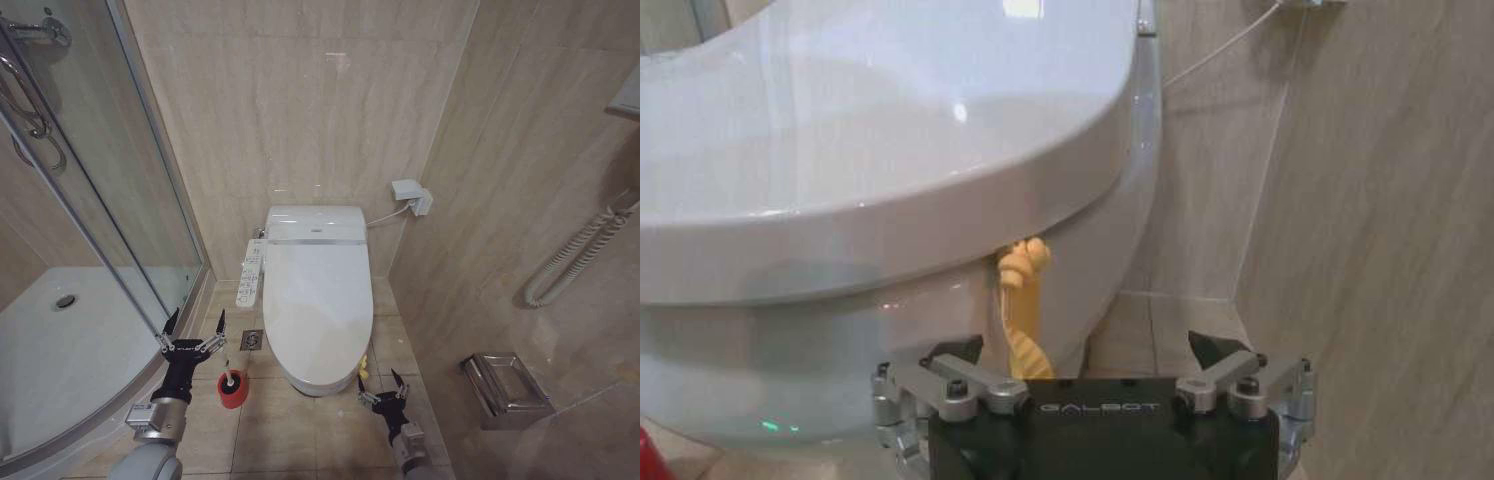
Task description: Open the toilet lid, clean the toilet bowl with a toilet brush, close the toilet lid, and flush.
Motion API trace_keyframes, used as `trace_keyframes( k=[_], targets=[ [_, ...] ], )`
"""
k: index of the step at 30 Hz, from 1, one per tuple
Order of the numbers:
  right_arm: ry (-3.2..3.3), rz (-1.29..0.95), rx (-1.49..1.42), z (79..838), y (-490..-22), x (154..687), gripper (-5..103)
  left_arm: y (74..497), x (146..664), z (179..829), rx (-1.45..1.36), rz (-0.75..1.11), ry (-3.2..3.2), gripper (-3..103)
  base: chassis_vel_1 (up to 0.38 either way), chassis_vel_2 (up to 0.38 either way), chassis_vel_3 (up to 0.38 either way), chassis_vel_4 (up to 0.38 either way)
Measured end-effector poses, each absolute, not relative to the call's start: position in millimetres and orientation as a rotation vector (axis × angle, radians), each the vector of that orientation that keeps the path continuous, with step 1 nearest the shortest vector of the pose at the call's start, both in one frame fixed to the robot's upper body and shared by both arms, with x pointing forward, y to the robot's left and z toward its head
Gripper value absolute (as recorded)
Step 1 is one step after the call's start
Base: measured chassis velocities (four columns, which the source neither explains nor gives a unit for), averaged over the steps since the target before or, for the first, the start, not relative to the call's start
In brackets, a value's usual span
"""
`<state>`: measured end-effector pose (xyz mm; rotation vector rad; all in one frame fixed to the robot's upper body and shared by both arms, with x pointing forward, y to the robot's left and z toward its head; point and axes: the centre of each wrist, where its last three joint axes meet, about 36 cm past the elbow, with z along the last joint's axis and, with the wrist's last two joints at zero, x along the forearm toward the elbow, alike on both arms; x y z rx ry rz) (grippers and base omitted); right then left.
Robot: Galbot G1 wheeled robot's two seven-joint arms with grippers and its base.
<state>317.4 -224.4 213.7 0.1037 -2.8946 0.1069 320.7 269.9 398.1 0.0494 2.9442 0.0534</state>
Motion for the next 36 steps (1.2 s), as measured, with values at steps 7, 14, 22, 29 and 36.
trace_keyframes(
  k=[7, 14, 22, 29, 36],
  targets=[
    [-2.879, 0.094, 0.086, 197, -220, 329, 100, 270, 321, 398, 0.049, 0.053, 2.944, 100, 0.000, 0.000, 0.000, 0.000],
    [-2.882, 0.092, 0.081, 194, -221, 335, 100, 270, 321, 398, 0.049, 0.053, 2.944, 100, 0.000, 0.000, 0.000, 0.000],
    [-2.894, 0.096, 0.077, 196, -224, 341, 75, 270, 321, 398, 0.049, 0.053, 2.944, 100, 0.000, 0.000, 0.000, 0.000],
    [-2.894, 0.093, 0.079, 195, -224, 342, 47, 270, 321, 398, 0.049, 0.053, 2.944, 100, 0.000, 0.000, 0.000, 0.000],
    [-2.898, 0.092, 0.079, 195, -223, 340, 20, 270, 321, 398, 0.049, 0.053, 2.944, 100, 0.000, 0.000, 0.000, 0.000]
  ],
)
